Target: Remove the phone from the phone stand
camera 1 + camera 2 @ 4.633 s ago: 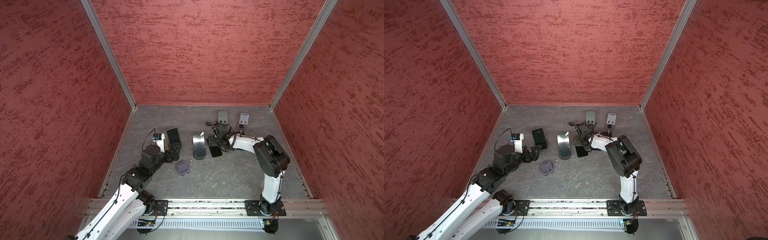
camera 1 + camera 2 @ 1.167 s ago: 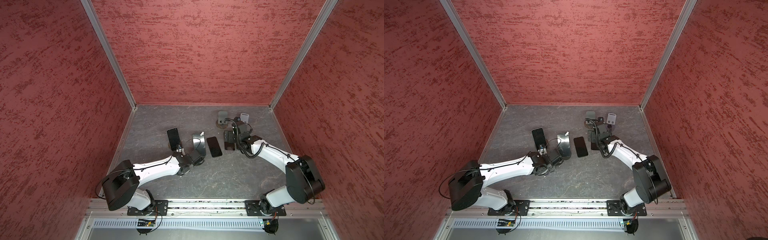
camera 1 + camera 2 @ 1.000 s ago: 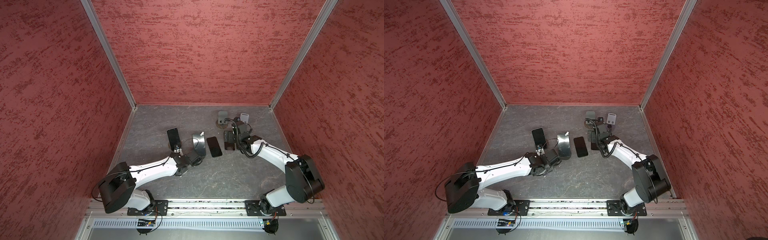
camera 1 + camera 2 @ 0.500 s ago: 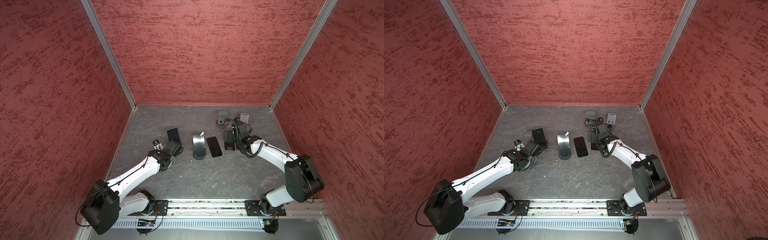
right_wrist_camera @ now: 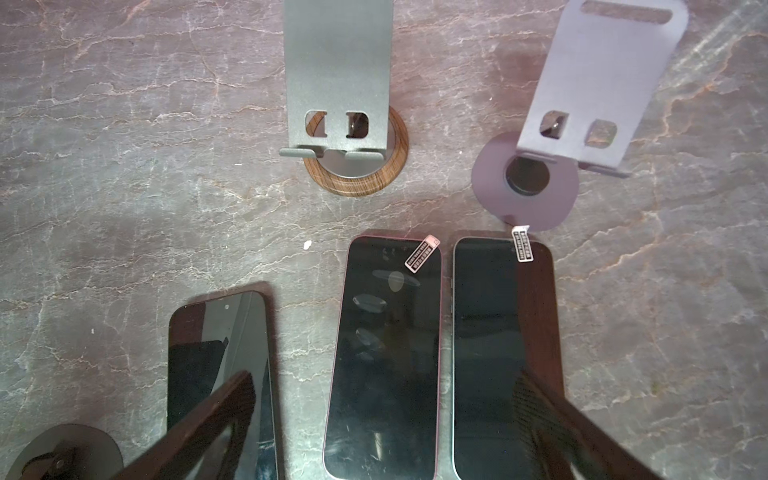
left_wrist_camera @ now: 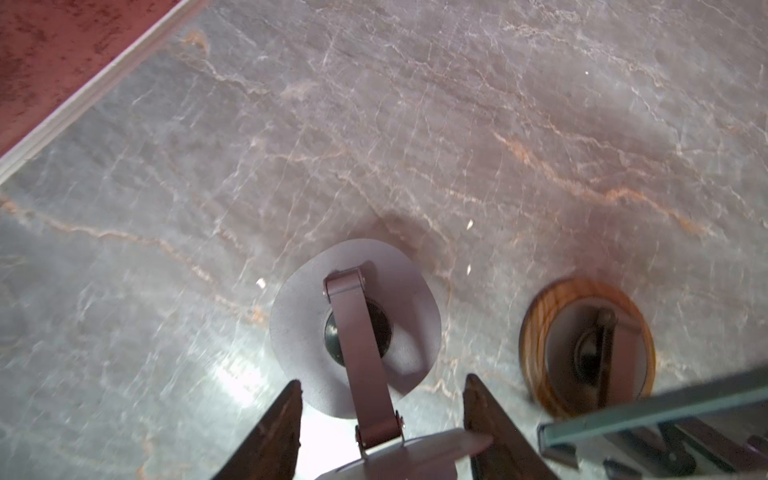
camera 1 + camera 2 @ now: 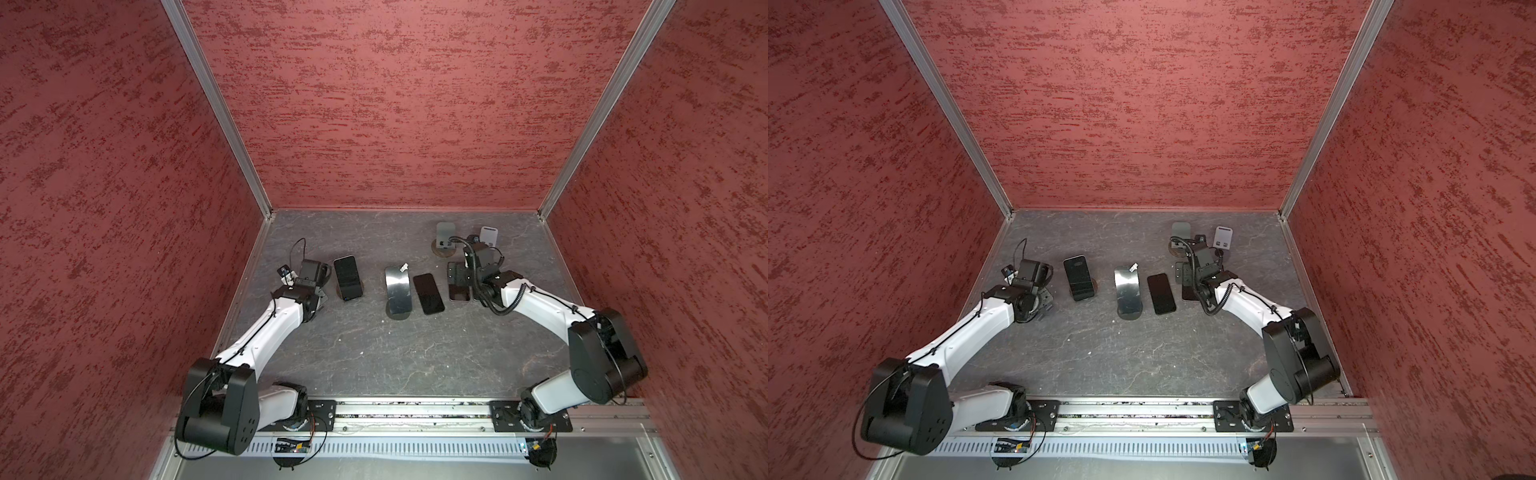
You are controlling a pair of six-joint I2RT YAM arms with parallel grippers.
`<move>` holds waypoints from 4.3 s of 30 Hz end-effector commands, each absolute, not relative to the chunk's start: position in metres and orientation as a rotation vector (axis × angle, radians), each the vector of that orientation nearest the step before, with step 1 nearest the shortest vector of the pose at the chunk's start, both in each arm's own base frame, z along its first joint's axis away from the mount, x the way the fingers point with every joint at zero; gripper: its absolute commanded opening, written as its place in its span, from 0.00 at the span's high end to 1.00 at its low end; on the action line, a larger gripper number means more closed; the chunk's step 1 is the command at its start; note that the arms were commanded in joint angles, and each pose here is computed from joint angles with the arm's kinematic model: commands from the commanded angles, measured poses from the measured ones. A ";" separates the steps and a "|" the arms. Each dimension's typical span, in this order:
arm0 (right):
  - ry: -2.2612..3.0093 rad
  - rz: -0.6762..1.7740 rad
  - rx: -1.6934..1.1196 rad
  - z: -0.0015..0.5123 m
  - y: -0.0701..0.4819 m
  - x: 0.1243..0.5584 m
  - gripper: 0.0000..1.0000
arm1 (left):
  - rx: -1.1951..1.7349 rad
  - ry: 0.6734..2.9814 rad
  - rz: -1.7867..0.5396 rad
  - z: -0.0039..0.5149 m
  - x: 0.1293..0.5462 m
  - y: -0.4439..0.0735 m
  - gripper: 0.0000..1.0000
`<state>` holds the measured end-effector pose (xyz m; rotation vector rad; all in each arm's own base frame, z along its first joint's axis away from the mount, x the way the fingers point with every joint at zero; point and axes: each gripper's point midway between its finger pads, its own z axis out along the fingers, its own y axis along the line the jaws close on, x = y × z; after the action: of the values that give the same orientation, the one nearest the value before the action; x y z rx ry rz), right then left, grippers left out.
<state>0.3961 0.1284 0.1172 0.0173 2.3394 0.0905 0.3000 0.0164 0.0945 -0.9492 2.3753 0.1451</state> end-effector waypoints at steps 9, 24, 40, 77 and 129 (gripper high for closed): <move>2.346 0.110 0.021 0.115 0.129 0.398 0.01 | -0.941 2.310 0.018 0.099 0.391 0.030 0.44; 2.333 0.082 0.049 0.123 0.126 0.403 0.01 | -0.979 2.353 0.018 0.066 0.442 0.039 0.41; 2.339 0.087 0.077 0.122 0.122 0.395 0.01 | -0.972 2.355 0.045 0.070 0.438 0.042 0.05; 2.302 0.330 -0.084 0.155 0.166 0.368 0.01 | -0.704 2.159 -0.197 0.168 0.305 -0.014 0.00; 2.391 0.281 -0.357 0.126 0.342 0.339 0.01 | -0.203 2.166 -0.632 0.171 0.266 -0.115 0.00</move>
<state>0.3360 0.3391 0.1213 -0.4002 2.3939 0.3158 0.2691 -0.1172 0.1771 -0.2234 2.1515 -0.6596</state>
